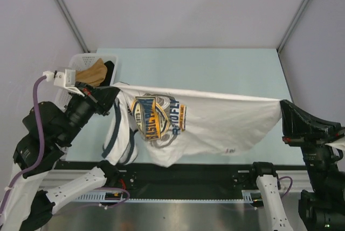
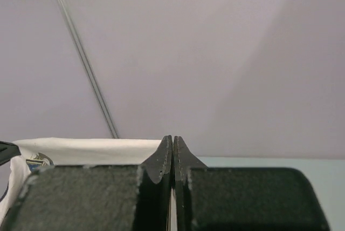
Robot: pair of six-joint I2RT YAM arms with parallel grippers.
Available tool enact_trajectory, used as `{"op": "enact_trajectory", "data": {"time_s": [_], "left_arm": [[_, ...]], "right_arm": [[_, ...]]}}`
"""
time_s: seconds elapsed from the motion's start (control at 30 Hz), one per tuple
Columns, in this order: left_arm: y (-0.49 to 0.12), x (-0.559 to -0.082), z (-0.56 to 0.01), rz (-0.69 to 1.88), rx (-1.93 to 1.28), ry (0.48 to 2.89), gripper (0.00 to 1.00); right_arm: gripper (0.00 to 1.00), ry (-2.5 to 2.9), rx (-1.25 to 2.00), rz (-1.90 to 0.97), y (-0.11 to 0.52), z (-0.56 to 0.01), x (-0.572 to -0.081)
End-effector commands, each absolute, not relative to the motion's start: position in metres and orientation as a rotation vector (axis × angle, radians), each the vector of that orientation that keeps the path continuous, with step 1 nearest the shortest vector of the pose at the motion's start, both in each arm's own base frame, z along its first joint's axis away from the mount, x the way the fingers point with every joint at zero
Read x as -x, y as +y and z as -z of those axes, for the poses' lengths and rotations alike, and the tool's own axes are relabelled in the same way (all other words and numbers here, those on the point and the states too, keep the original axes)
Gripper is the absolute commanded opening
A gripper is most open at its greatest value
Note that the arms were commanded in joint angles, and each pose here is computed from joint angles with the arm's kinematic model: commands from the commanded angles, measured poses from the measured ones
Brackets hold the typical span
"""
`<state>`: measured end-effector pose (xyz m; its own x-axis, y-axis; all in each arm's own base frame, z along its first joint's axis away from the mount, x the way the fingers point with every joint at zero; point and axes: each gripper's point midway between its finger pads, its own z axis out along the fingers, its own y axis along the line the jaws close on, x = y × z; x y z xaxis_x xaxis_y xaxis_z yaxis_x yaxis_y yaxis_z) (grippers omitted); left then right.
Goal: Fold and stack the tank tops
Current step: Flatten the tank top out
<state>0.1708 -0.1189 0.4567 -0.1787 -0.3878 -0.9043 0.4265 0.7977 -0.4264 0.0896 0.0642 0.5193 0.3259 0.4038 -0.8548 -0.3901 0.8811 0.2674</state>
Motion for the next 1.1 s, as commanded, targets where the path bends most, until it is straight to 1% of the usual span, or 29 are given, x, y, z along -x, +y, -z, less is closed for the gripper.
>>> {"op": "enact_trajectory", "data": {"time_s": [0.0,0.07,0.1,0.17,0.2,0.23,0.27,0.3,0.37,0.4,0.47,0.5,0.53,0.57,0.6,0.63,0.67,0.7,0.73,0.77,0.8,0.83,0.87,0.9,0.93,0.97,1.0,1.03,1.07], "left_arm": [[-0.129,-0.192,-0.435,0.654,-0.018,1.657,0.00],[-0.145,-0.208,-0.426,0.656,-0.015,1.667,0.00],[-0.155,-0.217,-0.399,0.639,-0.031,1.709,0.00],[-0.171,-0.238,-0.374,0.616,-0.025,1.742,0.00],[-0.177,-0.248,-0.346,0.601,-0.028,1.799,0.00],[-0.182,-0.257,-0.329,0.601,-0.036,1.837,0.00],[-0.191,-0.272,-0.318,0.611,-0.032,1.841,0.00],[-0.186,-0.287,-0.292,0.581,-0.004,1.886,0.00],[-0.191,-0.310,-0.278,0.587,-0.001,1.894,0.00],[-0.193,-0.331,-0.252,0.521,0.000,1.957,0.00],[-0.196,-0.358,-0.236,0.457,-0.001,1.993,0.00],[-0.202,-0.381,-0.220,0.402,-0.022,2.034,0.00],[-0.206,-0.396,-0.209,0.373,-0.026,2.061,0.00],[-0.210,-0.408,-0.202,0.364,-0.037,2.083,0.00],[-0.215,-0.432,-0.223,0.368,-0.039,2.040,0.00],[-0.223,-0.454,-0.182,0.335,-0.056,2.130,0.00],[-0.226,-0.461,-0.170,0.330,-0.072,2.187,0.01],[-0.231,-0.491,-0.195,0.339,-0.056,2.140,0.04],[-0.232,-0.505,-0.165,0.295,-0.050,2.214,0.13],[-0.223,-0.501,-0.153,0.234,-0.033,2.299,0.56],[-0.217,-0.513,-0.170,0.184,0.012,2.266,0.67],[-0.215,-0.508,-0.166,0.173,0.000,2.281,0.72],[-0.215,-0.504,-0.196,0.220,0.001,2.201,0.94],[-0.212,-0.484,-0.172,0.221,-0.018,2.248,1.00],[-0.211,-0.475,-0.180,0.250,-0.011,2.228,1.00],[-0.208,-0.461,-0.200,0.284,-0.002,2.194,1.00],[-0.209,-0.446,-0.201,0.304,0.004,2.206,1.00],[-0.205,-0.427,-0.183,0.287,0.001,2.258,1.00],[-0.205,-0.412,-0.178,0.281,-0.013,2.283,0.99]], "right_arm": [[0.00,1.249,-0.051,-0.499,0.060,-0.494,-0.119],[0.00,1.332,-0.097,-0.505,0.056,-0.475,-0.148],[0.00,1.357,-0.114,-0.516,0.056,-0.469,-0.160],[0.00,1.414,-0.141,-0.536,0.056,-0.451,-0.184],[0.00,1.454,-0.171,-0.550,0.054,-0.433,-0.207],[0.00,1.478,-0.181,-0.555,0.054,-0.419,-0.221],[0.00,1.496,-0.198,-0.563,0.053,-0.408,-0.235],[0.00,1.534,-0.225,-0.567,0.051,-0.382,-0.261],[0.00,1.567,-0.293,-0.567,0.045,-0.356,-0.290],[0.00,1.604,-0.353,-0.559,0.039,-0.327,-0.319],[0.00,1.607,-0.390,-0.563,0.036,-0.308,-0.346],[0.00,1.576,-0.395,-0.564,0.034,-0.307,-0.364],[0.00,1.630,-0.443,-0.549,0.030,-0.280,-0.390],[0.00,1.649,-0.455,-0.555,0.030,-0.268,-0.408],[0.00,1.631,-0.444,-0.555,0.032,-0.269,-0.426],[0.00,1.584,-0.434,-0.542,0.029,-0.296,-0.448],[0.09,1.685,-0.468,-0.521,0.028,-0.255,-0.479],[0.21,1.731,-0.485,-0.503,0.026,-0.249,-0.491],[0.38,1.761,-0.510,-0.481,0.023,-0.242,-0.503],[0.71,1.769,-0.525,-0.464,0.019,-0.244,-0.511],[0.81,1.790,-0.551,-0.443,0.017,-0.240,-0.506],[0.89,1.793,-0.553,-0.427,0.016,-0.241,-0.500],[0.89,1.803,-0.554,-0.413,0.015,-0.240,-0.493],[0.89,1.828,-0.563,-0.405,0.016,-0.238,-0.474],[0.85,1.837,-0.573,-0.395,0.014,-0.236,-0.465],[0.77,1.873,-0.586,-0.386,0.014,-0.230,-0.451],[0.77,1.933,-0.608,-0.368,0.014,-0.217,-0.427],[0.76,1.960,-0.616,-0.372,0.016,-0.213,-0.415],[0.73,1.996,-0.614,-0.370,0.020,-0.207,-0.402]]}}
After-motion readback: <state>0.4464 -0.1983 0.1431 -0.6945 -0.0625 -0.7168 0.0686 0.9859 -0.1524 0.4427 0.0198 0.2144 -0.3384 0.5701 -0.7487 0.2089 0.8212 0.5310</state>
